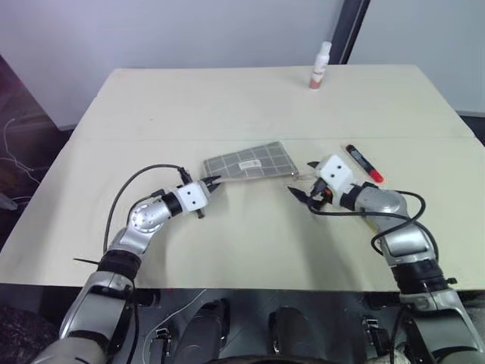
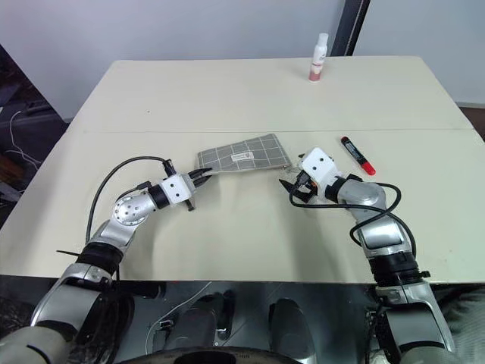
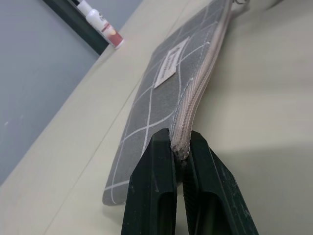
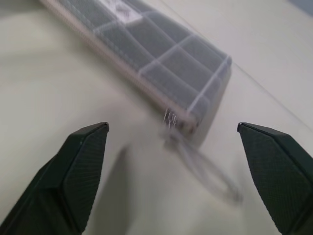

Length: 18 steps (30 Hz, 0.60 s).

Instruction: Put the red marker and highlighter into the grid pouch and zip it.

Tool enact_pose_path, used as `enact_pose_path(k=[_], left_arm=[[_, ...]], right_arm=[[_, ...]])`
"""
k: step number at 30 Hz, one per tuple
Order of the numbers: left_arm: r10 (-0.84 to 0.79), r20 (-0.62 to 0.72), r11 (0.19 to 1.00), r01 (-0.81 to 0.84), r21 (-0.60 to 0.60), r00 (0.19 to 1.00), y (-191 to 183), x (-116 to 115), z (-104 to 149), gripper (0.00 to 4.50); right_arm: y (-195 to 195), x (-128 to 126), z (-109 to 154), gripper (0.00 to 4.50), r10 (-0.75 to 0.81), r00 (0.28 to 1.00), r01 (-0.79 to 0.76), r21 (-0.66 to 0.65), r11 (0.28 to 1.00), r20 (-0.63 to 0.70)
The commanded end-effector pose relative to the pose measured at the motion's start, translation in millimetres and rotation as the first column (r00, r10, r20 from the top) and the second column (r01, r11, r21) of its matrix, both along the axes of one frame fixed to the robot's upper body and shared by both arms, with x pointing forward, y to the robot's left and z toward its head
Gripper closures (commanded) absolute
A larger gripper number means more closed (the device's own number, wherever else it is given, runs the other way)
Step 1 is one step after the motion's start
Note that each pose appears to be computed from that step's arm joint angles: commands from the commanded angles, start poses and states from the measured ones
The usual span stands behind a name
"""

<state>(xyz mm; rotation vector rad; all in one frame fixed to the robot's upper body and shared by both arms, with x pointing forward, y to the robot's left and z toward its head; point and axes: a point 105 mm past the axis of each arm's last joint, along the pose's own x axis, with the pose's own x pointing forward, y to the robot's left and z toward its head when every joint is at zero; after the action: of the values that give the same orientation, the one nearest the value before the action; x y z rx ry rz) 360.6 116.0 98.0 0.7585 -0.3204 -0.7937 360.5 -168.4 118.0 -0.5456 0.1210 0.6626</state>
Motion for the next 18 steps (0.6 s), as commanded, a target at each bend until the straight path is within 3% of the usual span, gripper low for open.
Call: enact_pose_path(k=[1, 8, 9, 12, 18], left_arm=[[0.046, 0.039, 0.998, -0.044, -0.036, 0.998, 2.5, -0.9, 13.0, 4.50], [0.079, 0.018, 0.993, -0.077, -0.092, 0.997, 1.4, -5.4, 13.4, 4.50], [0.085, 0.025, 0.992, -0.083, -0.095, 0.996, 1.9, -5.6, 14.4, 4.50], [0.115, 0.038, 0.988, -0.110, -0.108, 0.993, 6.2, -5.3, 17.6, 4.50], [0.125, 0.037, 0.986, -0.120, -0.112, 0.991, 5.5, -5.6, 18.2, 4.50]], right_arm=[[-1.1, 11.0, 10.1, 0.03, -0.011, 0.998, 0.015, -0.058, 0.998, 0.060], [1.5, 27.4, -12.9, 0.03, -0.047, 0.999, 0.046, -0.070, 0.997, -0.014], [2.9, 29.0, -14.7, 0.26, -0.048, 0.998, 0.046, -0.050, 0.998, -0.029], [6.3, 31.8, -15.5, 1.27, -0.043, 0.998, 0.042, -0.018, 0.999, -0.056], [15.5, 29.7, -8.7, 4.42, -0.007, 0.998, 0.009, 0.027, 1.000, -0.068]])
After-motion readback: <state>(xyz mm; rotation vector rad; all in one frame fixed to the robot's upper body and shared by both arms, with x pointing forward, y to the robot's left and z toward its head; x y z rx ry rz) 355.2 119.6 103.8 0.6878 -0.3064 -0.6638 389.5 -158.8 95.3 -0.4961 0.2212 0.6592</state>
